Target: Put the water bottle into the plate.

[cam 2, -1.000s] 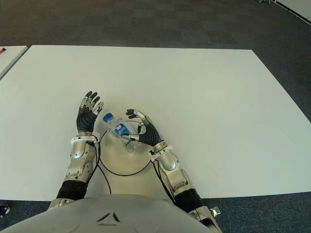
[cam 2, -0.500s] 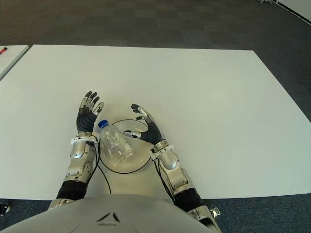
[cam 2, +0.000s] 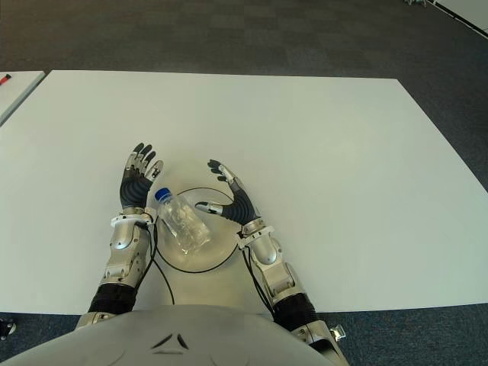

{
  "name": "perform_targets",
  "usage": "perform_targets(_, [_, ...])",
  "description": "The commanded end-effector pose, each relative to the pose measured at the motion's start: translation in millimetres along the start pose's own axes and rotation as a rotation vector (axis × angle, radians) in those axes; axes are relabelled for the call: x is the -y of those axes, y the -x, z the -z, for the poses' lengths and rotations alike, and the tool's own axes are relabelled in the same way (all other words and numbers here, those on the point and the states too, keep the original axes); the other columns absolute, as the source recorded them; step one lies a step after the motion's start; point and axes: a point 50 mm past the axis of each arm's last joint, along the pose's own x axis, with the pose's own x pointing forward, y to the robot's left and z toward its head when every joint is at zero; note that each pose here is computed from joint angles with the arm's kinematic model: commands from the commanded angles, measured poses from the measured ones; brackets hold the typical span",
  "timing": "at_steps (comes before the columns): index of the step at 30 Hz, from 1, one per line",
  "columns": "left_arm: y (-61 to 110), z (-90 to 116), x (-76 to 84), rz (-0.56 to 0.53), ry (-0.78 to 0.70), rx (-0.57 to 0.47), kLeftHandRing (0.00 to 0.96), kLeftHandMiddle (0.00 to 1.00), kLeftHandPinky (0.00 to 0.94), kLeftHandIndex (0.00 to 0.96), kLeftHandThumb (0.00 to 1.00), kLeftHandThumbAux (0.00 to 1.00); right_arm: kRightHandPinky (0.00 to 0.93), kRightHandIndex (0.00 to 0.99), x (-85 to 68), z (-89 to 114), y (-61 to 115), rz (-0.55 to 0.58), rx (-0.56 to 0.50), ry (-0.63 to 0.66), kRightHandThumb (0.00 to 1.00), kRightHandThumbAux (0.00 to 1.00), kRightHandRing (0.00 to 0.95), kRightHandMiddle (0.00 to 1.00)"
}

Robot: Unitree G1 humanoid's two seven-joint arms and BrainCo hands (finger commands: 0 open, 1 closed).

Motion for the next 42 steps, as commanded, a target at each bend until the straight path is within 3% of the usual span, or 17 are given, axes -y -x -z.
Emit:
perform_targets(1, [5.4, 7.6, 8.6, -0.015, 0.058, -0.027, 0.111, 0.122, 0.164, 0.113, 0.322, 0.805, 0.179, 0.064, -0.1, 2.1, -0.2, -0.012, -0.006, 0.019, 0.573, 0.517, 0.139, 0.152])
perform_targets(21, [4.9, 8.5, 8.0, -0.014, 0.062, -0.026, 0.115, 0.125, 0.162, 0.113, 0.317, 0.809, 0.166, 0.055, 0.7, 3.5, -1.3, -0.009, -0.012, 0.021, 0.592, 0.561, 0.122, 0.142])
perform_targets(32, [4.8, 8.9, 7.5, -0.018, 0.076, -0.029, 0.119, 0.128, 0.163, 0.115, 0.319, 0.801, 0.153, 0.053, 3.3, 4.7, -2.4, 0.024, 0.004, 0.028, 0.554, 0.571, 0.119, 0.140])
perform_targets(42, [5.1, 8.4, 6.8, -0.010, 0.054, -0.016, 0.117, 0.125, 0.168, 0.107, 0.314, 0.798, 0.176, 0.043, 21.4, 4.3, -8.4, 0.065, 0.055, 0.065, 0.526, 0.543, 0.118, 0.132])
